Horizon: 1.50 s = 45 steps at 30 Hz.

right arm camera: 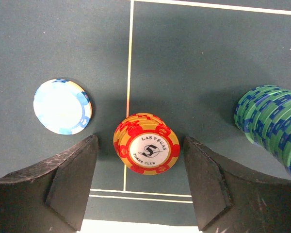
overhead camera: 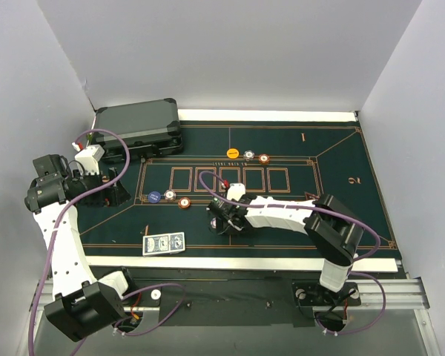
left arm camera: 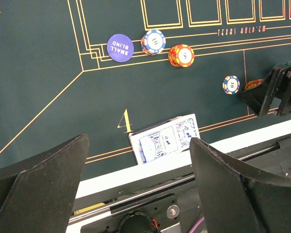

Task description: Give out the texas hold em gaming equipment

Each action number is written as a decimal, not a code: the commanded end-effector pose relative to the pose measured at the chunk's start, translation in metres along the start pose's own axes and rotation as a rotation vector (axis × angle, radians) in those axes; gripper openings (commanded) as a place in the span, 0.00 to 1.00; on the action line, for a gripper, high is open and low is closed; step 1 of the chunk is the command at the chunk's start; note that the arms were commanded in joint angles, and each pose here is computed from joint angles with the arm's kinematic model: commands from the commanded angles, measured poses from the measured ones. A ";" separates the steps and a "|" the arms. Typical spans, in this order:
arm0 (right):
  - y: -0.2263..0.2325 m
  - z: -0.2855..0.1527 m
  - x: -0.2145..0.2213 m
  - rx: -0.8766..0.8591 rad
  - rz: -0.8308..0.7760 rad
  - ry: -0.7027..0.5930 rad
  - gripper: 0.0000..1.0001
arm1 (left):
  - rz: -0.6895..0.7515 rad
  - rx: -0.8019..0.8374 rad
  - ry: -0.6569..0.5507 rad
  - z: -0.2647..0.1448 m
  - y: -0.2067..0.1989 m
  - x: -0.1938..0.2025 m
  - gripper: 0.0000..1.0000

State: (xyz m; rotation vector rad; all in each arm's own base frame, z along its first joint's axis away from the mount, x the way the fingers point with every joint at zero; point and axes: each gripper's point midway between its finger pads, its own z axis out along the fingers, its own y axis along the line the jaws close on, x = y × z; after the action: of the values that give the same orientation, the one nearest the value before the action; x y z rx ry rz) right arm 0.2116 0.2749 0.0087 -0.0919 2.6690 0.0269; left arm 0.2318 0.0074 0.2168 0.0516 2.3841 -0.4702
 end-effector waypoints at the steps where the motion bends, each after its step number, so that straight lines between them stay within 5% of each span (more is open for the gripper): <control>1: -0.017 0.008 0.004 0.054 -0.006 0.009 0.63 | 0.028 -0.007 -0.030 -0.002 0.002 -0.009 0.96; 24: -0.016 -0.008 -0.004 0.046 -0.027 -0.022 0.25 | 0.022 -0.007 -0.020 0.003 0.005 -0.003 0.96; 38: 0.001 -0.063 -0.038 -0.056 -0.010 -0.119 0.21 | 0.020 -0.004 -0.023 0.002 0.004 -0.003 0.96; 45: -0.029 -0.103 -0.061 -0.064 0.049 -0.208 0.21 | 0.027 -0.006 -0.027 0.001 0.004 -0.005 0.96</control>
State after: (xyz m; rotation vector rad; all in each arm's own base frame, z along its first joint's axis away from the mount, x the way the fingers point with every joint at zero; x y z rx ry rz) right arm 0.2147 0.2737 0.0868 -0.0998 2.5454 0.1489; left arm 0.2310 0.0083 0.2081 0.0412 2.4023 -0.4733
